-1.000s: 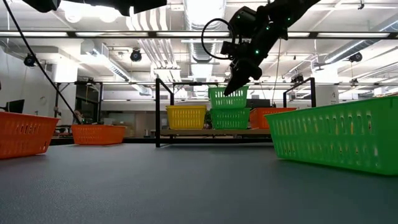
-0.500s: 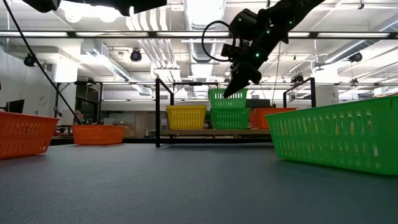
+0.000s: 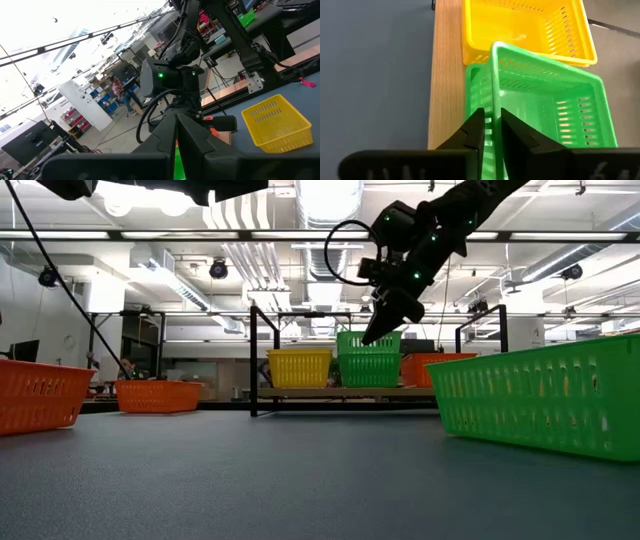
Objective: Stack baskets on shelf by color
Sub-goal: Stack the left green bin on top of the green bin on the shelf, then stack the top orange bin on top of the orange bin on the shelf
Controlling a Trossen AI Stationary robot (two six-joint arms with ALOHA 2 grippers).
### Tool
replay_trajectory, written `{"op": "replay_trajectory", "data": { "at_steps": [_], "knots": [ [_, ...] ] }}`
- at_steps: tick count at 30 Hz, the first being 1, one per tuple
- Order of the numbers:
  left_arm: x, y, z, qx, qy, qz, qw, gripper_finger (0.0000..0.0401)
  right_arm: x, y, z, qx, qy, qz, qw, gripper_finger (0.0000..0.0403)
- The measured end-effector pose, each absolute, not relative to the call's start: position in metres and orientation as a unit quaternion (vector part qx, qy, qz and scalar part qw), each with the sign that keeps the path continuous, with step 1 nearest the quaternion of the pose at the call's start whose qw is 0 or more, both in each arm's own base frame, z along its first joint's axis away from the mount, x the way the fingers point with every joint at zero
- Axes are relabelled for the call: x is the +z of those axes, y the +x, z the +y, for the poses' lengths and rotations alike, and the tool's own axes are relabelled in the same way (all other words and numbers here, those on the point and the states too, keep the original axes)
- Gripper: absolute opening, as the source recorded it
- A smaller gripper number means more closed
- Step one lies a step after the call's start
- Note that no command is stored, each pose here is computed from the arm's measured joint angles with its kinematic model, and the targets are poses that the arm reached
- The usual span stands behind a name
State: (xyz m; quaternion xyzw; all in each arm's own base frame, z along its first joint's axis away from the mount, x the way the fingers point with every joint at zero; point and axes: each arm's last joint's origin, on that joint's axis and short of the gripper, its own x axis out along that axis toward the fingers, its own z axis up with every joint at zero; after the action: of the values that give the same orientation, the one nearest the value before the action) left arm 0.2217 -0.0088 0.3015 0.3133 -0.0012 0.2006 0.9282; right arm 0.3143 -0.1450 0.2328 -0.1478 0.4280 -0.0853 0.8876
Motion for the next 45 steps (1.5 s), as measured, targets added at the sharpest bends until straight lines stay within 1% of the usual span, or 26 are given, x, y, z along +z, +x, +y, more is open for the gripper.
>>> {"op": "replay_trajectory", "data": {
  "at_steps": [6, 10, 15, 19, 22, 26, 30, 35, 37, 40, 43, 45],
  "knots": [
    [0.301, 0.222, -0.009, 0.201, 0.313, -0.001, 0.928, 0.0, 0.233, 0.313, -0.145, -0.09, -0.145, 0.432, 0.885, 0.0087],
    [0.301, 0.222, -0.009, 0.201, 0.313, -0.001, 0.928, 0.0, 0.236, 0.31, -0.144, -0.099, -0.144, 0.438, 0.882, 0.0109],
    [0.301, 0.222, -0.009, 0.201, 0.313, -0.001, 0.928, 0.0, 0.243, 0.302, -0.141, -0.11, -0.123, 0.448, 0.879, 0.0125],
    [0.301, 0.222, -0.009, 0.201, 0.314, -0.001, 0.928, 0.0, 0.257, 0.294, -0.133, -0.116, -0.097, 0.436, 0.887, 0.0127],
    [0.301, 0.222, -0.009, 0.2, 0.314, -0.001, 0.928, 0.0, 0.268, 0.287, -0.123, -0.112, -0.075, 0.428, 0.894, 0.0118],
    [0.301, 0.222, -0.009, 0.2, 0.314, -0.001, 0.928, 0.0, 0.277, 0.279, -0.099, -0.074, -0.052, 0.396, 0.914, 0.0089],
    [0.301, 0.222, -0.009, 0.2, 0.313, -0.001, 0.928, 0.0, 0.273, 0.269, -0.068, -0.048, -0.05, 0.359, 0.931, 0.005],
    [0.301, 0.222, -0.009, 0.2, 0.311, -0.002, 0.929, 0.0, 0.259, 0.261, -0.034, -0.013, -0.074, 0.263, 0.962, 0.0013],
    [0.301, 0.222, -0.009, 0.2, 0.31, -0.002, 0.929, 0.0, 0.253, 0.257, -0.025, -0.002, -0.085, 0.222, 0.971, 0.001],
    [0.301, 0.222, -0.009, 0.2, 0.296, -0.005, 0.934, 0.0, 0.244, 0.251, -0.018, -0.008, -0.098, 0.178, 0.979, 0.0009],
    [0.301, 0.222, -0.009, 0.2, 0.286, -0.006, 0.937, 0.0, 0.236, 0.245, -0.016, -0.008, -0.105, 0.153, 0.983, 0.0009],
    [0.3, 0.222, -0.009, 0.199, 0.277, -0.007, 0.94, 0.0, 0.231, 0.242, -0.016, -0.008, -0.11, 0.152, 0.982, 0.0009]
  ]
}}
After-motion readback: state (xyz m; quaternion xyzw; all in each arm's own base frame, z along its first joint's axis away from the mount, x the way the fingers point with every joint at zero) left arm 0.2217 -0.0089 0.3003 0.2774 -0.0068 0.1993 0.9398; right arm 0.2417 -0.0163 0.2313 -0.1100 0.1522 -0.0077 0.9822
